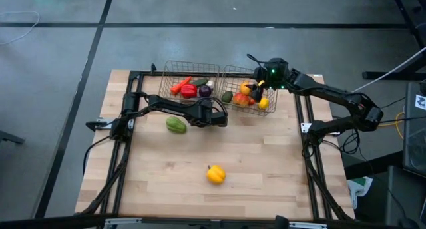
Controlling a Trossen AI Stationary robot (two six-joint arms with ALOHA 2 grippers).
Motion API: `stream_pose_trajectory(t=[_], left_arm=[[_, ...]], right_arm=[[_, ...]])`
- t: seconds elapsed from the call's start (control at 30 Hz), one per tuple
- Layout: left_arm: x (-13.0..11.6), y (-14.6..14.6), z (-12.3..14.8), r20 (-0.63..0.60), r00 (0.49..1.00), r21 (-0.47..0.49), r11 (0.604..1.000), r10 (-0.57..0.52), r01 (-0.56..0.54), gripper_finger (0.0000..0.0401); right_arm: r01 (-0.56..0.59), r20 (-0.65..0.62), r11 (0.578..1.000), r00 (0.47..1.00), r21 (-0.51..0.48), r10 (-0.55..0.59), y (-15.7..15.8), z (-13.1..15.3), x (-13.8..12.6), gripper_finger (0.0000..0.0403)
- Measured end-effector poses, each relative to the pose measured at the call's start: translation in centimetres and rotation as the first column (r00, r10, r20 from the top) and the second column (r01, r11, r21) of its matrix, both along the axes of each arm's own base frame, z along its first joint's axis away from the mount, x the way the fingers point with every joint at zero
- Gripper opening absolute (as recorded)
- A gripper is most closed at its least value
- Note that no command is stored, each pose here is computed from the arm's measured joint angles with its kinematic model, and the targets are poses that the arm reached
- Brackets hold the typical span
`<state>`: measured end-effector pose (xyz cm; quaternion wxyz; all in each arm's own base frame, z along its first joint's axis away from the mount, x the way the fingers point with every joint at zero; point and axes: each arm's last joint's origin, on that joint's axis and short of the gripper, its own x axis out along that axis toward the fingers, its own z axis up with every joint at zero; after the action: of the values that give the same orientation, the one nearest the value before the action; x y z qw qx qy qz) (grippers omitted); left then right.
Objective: Sort produce into baskets
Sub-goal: Put the yellow lemon into the right golden wire basket
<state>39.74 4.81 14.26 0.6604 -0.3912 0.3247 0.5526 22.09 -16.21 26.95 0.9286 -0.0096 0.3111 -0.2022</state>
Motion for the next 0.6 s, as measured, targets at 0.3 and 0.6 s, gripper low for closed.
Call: stream_pose_trajectory(t=[0.3,0.6], left_arm=[[0.3,-1.5,0.1,0.011,0.999,0.001,0.999,-0.039,0.039,0.0225],[2.4,-4.4,3.2,0.098,0.978,0.036,0.983,-0.183,0.180,0.0227]], right_arm=[[0.000,0.077,0.998,0.997,-0.056,0.004,2.2,3.5,-2.9,0.0204],[-0.010,0.116,0.997,0.993,-0.075,0.019,4.7,5.7,-6.1,0.0204]])
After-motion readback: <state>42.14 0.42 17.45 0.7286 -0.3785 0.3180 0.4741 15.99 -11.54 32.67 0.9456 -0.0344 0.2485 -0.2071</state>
